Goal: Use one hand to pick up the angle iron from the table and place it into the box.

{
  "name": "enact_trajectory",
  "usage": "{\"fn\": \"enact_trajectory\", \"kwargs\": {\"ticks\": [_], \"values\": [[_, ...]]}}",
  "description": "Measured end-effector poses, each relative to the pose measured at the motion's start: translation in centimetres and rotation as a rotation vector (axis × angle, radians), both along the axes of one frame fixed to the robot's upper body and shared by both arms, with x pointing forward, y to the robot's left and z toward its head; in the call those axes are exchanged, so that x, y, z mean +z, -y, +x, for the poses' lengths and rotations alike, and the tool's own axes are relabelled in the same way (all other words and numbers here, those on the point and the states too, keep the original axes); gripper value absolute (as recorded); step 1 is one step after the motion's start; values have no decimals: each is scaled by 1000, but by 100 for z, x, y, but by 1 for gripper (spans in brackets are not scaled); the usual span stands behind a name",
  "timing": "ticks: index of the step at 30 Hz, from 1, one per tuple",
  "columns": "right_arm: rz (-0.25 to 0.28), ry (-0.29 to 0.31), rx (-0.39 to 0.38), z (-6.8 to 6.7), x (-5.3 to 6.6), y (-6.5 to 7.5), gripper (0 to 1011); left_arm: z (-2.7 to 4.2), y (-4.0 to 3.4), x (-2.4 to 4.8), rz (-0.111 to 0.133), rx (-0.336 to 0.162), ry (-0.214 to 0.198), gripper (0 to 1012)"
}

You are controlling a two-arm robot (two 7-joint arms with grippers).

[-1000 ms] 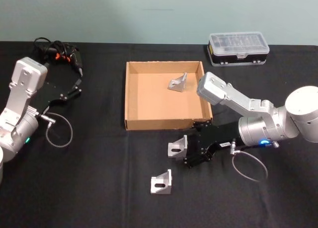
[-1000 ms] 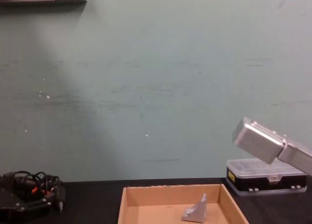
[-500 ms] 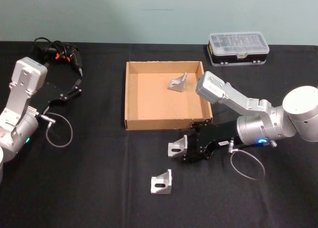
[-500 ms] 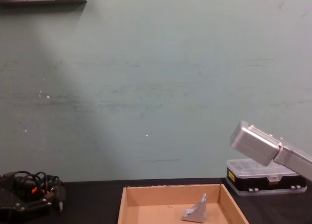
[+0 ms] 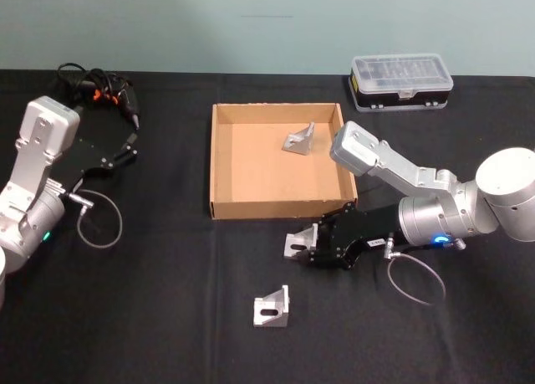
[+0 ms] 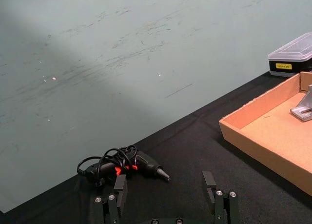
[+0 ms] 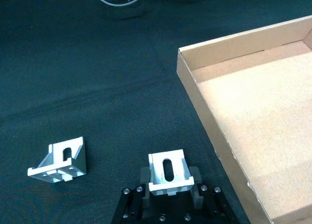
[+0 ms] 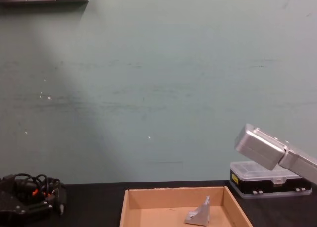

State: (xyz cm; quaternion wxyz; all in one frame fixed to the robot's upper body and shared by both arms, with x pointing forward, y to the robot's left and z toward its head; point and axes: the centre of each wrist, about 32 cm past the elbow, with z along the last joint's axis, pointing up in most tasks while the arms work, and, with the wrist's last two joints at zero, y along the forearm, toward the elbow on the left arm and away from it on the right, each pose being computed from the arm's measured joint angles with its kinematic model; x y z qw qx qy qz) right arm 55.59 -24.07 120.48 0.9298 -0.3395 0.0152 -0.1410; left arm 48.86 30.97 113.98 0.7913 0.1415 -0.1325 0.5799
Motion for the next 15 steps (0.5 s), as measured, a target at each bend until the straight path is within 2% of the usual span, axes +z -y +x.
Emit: {"fn": "enact_trajectory", "kwargs": {"ticks": [10,15], "values": [[0,-3,-6,-12,5,26,473,0,0,0,0,0,0,1000],[42,5,-6,0,75,56,473,0,0,0,0,0,0,1000]]}}
